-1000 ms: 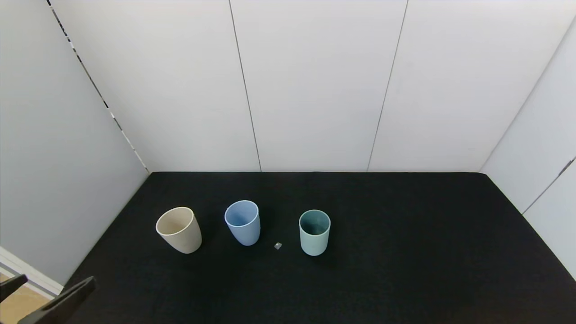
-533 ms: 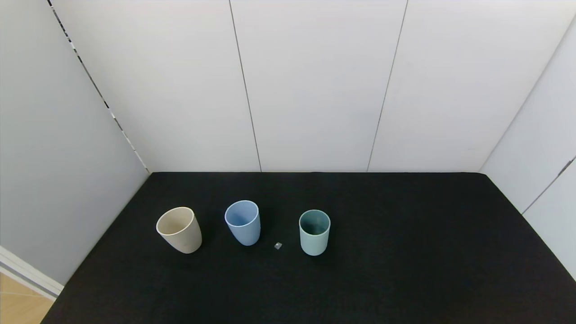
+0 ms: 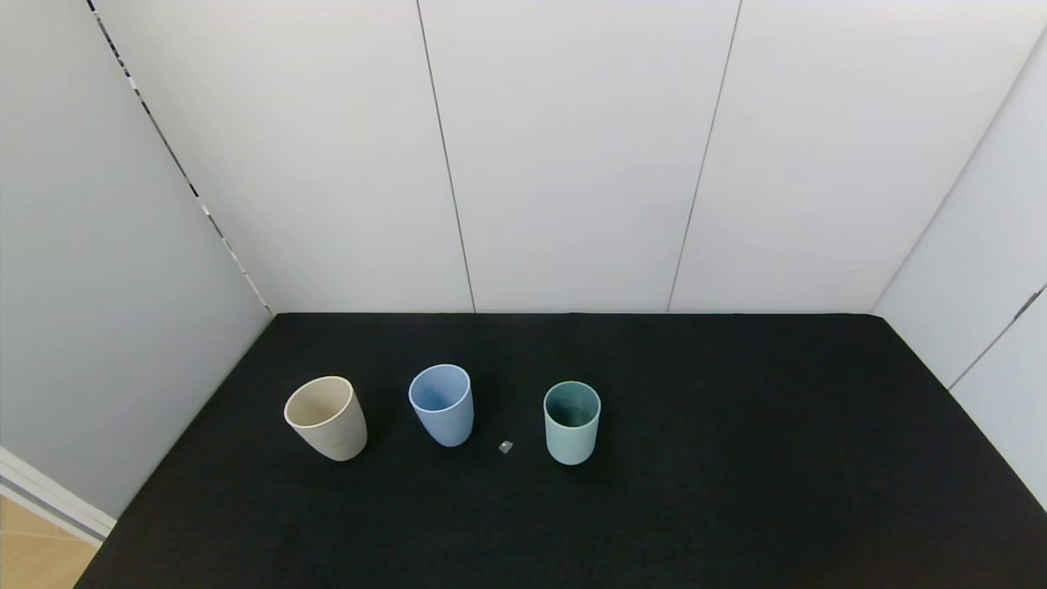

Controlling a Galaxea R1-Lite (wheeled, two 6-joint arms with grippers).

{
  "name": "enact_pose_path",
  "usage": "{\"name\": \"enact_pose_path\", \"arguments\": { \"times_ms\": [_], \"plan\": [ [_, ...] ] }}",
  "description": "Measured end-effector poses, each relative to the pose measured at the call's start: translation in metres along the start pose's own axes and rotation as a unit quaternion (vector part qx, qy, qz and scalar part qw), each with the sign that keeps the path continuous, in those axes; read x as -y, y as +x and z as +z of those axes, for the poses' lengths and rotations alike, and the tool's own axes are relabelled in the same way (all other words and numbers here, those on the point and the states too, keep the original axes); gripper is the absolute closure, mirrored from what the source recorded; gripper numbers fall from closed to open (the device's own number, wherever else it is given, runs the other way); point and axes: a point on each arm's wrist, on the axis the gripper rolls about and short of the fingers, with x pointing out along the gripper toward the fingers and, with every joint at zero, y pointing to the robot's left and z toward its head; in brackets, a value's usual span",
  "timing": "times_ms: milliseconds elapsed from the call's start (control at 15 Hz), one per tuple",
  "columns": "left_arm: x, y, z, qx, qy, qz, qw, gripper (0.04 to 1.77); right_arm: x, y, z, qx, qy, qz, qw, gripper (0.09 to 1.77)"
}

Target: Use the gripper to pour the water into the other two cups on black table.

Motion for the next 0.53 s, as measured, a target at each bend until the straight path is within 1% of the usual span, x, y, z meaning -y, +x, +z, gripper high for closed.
{"name": "enact_pose_path", "arguments": {
  "times_ms": [133, 267, 533],
  "plan": [
    [0.001, 0.002, -0.008, -0.001, 0.013, 0.004, 0.9999, 0.09, 0.0, 0.0, 0.0, 0.0, 0.0, 0.0, 1.0, 0.15],
    [0.001, 0.006, -0.011, 0.013, 0.022, 0.005, 0.9997, 0.09, 0.0, 0.0, 0.0, 0.0, 0.0, 0.0, 1.0, 0.15],
    [0.002, 0.009, -0.017, 0.013, 0.019, -0.006, 0.9997, 0.09, 0.0, 0.0, 0.0, 0.0, 0.0, 0.0, 1.0, 0.15]
  ]
}}
